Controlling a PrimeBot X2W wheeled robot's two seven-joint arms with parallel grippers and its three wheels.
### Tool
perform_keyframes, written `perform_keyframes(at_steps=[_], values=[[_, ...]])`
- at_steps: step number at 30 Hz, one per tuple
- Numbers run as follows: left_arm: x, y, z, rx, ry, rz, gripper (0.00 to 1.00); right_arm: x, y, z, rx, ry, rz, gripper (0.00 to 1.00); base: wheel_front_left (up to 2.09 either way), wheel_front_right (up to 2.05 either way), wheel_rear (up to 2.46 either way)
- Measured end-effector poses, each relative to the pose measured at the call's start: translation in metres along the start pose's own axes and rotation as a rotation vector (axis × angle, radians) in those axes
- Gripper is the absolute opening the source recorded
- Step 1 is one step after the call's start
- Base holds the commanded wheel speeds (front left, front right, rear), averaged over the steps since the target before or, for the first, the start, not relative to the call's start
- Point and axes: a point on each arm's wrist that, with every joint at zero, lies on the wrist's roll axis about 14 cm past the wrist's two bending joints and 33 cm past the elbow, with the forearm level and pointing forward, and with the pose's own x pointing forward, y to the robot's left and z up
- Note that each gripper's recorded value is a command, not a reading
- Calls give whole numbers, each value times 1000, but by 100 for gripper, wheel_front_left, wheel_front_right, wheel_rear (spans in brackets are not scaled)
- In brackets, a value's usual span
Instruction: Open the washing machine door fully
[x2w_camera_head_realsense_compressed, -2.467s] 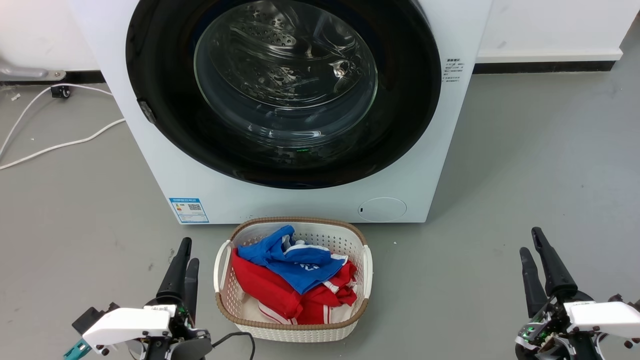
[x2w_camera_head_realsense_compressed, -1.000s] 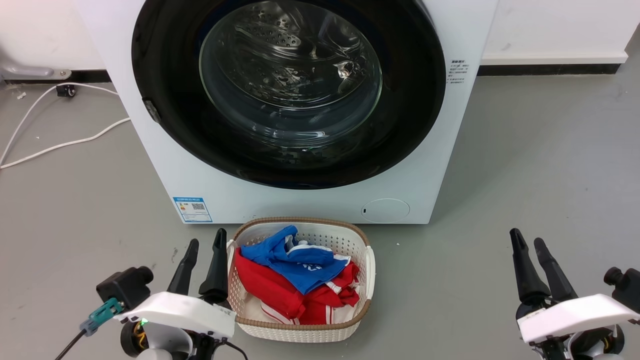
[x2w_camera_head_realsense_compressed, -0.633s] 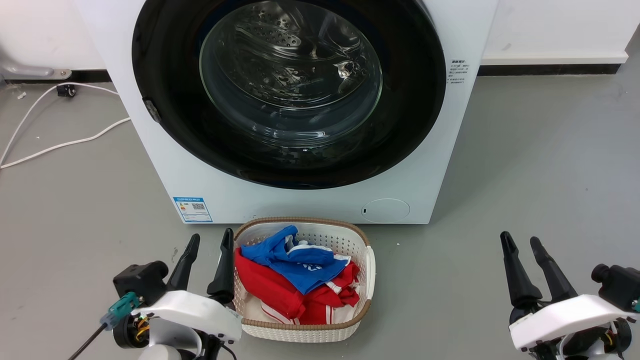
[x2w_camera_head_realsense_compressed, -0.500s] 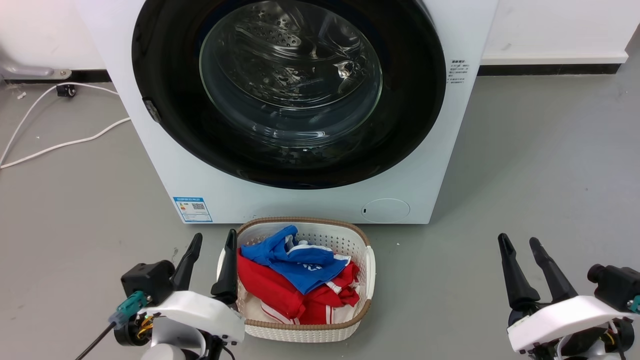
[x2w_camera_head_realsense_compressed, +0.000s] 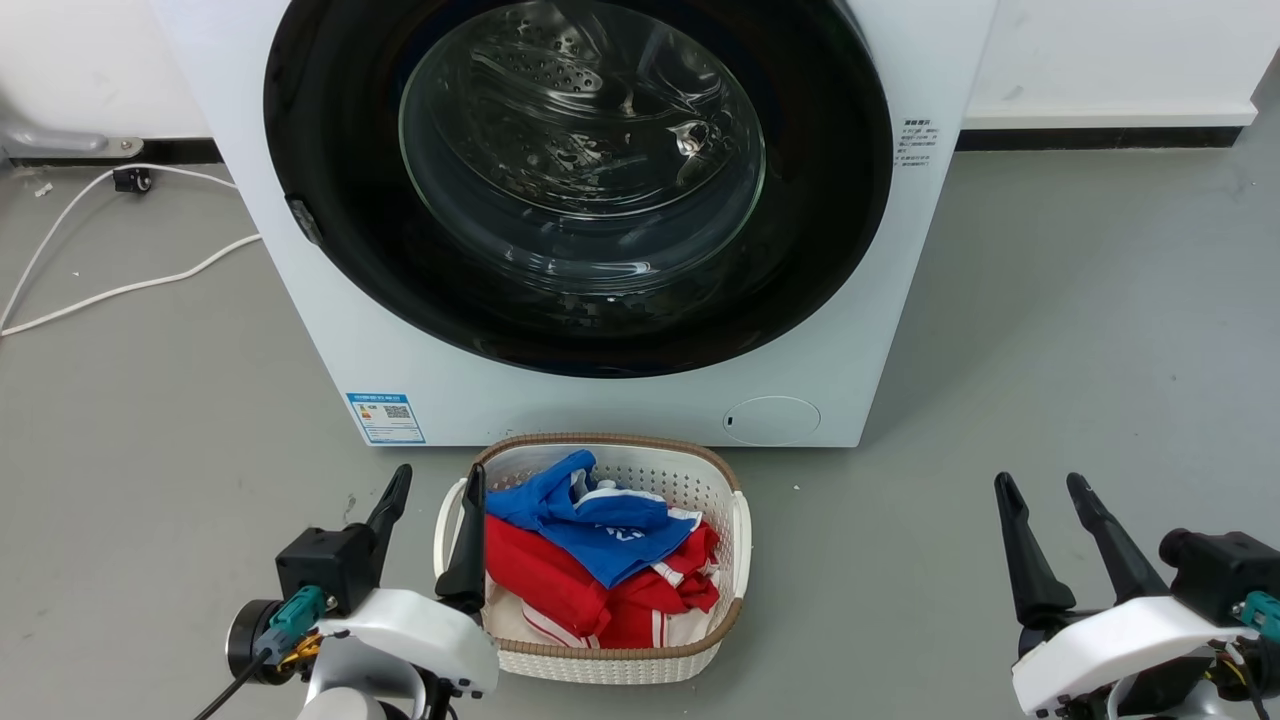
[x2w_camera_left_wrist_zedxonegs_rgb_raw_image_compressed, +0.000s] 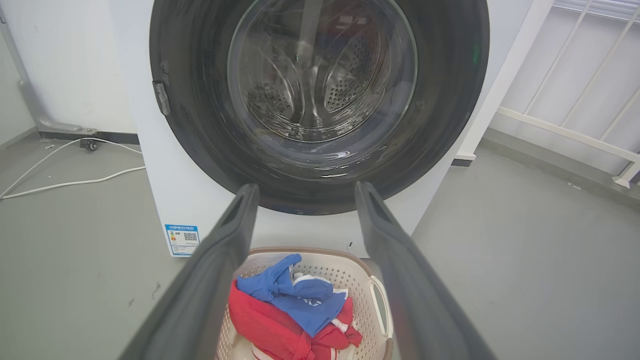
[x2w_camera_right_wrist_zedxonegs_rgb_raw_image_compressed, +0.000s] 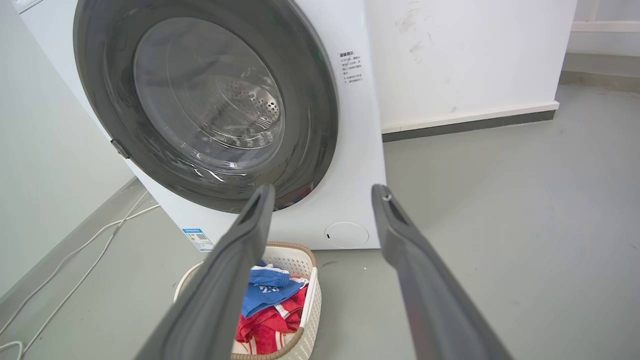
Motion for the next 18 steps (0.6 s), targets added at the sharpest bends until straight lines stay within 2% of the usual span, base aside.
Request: perform_keyframes(at_steps=[18], values=[[-1,-3,-2,113,-14,-18,100,-1,6,0,-137,4,13,100,0,0,0]])
